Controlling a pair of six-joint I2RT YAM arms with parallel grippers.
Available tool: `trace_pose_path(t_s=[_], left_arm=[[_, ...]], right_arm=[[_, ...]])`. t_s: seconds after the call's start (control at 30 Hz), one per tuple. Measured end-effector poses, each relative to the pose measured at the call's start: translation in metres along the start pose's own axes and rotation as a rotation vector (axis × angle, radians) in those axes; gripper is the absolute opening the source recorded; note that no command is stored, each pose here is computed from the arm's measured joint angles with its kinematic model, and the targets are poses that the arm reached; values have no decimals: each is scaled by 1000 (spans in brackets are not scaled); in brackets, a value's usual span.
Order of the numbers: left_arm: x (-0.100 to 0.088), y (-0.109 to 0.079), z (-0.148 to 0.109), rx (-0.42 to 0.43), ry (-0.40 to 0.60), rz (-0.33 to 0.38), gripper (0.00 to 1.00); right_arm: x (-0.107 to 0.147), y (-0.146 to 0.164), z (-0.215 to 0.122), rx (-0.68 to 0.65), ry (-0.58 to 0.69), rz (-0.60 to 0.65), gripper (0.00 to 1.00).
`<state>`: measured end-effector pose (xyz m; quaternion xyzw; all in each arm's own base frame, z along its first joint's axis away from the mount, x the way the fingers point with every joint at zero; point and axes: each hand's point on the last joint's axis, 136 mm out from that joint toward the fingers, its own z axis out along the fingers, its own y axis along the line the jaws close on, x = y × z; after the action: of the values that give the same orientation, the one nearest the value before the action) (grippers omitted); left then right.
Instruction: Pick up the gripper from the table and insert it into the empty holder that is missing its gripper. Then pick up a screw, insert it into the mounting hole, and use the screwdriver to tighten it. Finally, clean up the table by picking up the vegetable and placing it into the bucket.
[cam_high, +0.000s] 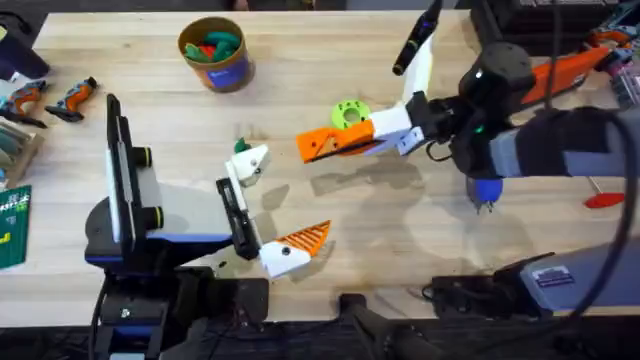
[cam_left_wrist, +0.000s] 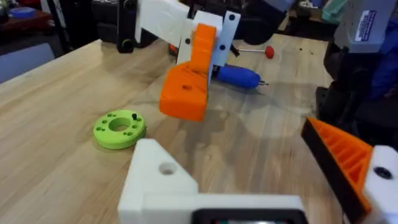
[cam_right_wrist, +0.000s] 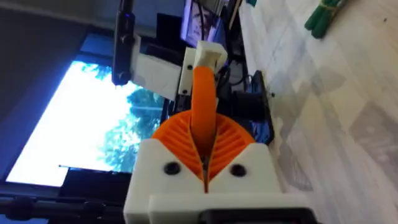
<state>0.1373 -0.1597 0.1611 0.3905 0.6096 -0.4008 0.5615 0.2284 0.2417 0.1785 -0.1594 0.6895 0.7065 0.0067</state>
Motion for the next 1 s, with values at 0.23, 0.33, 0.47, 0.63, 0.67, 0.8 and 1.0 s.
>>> trace_pose_path(t_s=[0.23,0.33,0.47,0.63,0.67,0.8,1.0], left_arm=[[0,0,0,0,0,0,986],[0,0,0,0,0,0,986],[0,0,0,0,0,0,986],[0,0,0,0,0,0,986],[0,0,0,0,0,0,986],[0,0,0,0,0,0,986],[0,0,0,0,0,0,986]], right_arm=[[13,-2,19,-21,84,71,12],[19,-5,27,-23,109,118,12],[21,-5,34,-25,117,132,12],[22,-5,43,-25,112,138,12],[22,-5,45,-25,110,140,12],[23,-4,52,-26,106,140,12],[19,-5,55,-24,81,141,12]])
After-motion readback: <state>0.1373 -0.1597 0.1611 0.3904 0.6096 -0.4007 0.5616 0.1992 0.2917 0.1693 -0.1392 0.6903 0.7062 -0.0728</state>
